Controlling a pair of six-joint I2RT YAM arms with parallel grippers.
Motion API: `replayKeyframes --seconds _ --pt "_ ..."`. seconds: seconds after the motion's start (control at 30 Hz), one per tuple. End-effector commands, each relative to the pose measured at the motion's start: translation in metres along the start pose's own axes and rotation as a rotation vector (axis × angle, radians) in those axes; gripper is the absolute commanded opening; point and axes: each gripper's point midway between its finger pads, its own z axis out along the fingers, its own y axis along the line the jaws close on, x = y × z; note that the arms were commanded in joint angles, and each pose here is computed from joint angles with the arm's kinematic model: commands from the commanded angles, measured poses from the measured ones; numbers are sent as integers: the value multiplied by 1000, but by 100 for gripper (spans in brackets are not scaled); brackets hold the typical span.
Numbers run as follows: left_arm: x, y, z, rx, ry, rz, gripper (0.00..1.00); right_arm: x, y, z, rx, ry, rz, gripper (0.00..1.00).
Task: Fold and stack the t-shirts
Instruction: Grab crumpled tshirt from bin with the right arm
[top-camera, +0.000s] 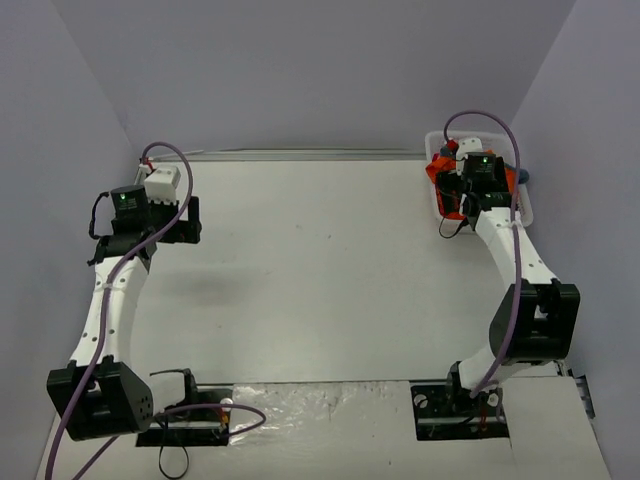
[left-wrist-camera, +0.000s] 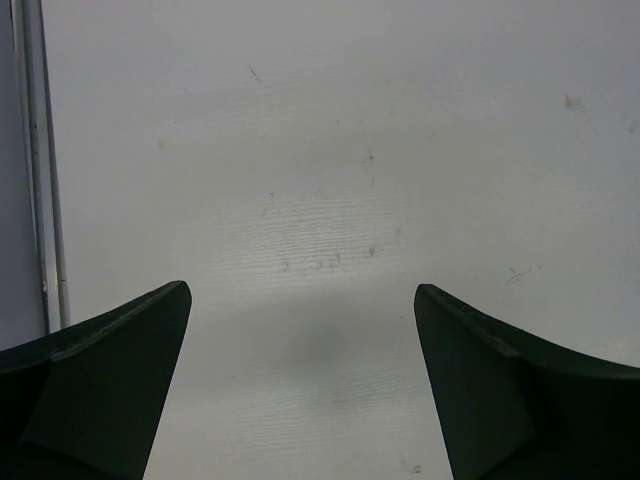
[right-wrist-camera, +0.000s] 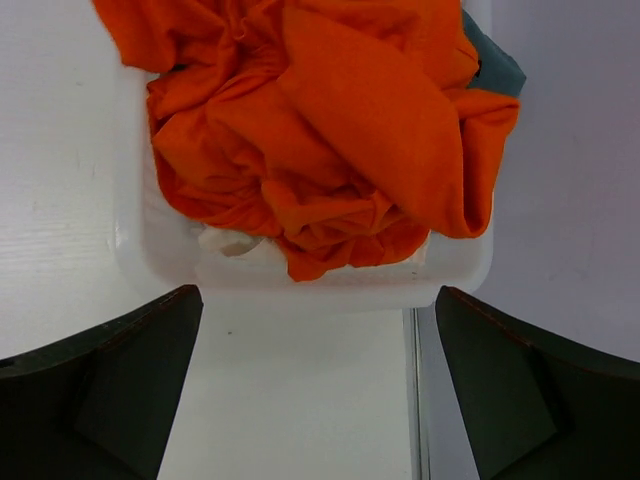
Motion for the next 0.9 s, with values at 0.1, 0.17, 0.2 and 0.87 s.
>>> replayKeyframes --seconds 0.1,0.17,0.2,0.87 --pt "-3 14 -8 -50 -43 12 94 -28 -30 43 101 -15 99 100" --pt "-2 12 -7 -37 -39 10 94 -29 -27 58 87 -3 100 100" --pt "-1 11 -6 -28 -36 9 94 -24 -21 68 70 17 95 100" --pt "10 8 3 -1 -4 5 94 -8 13 64 -69 84 111 0"
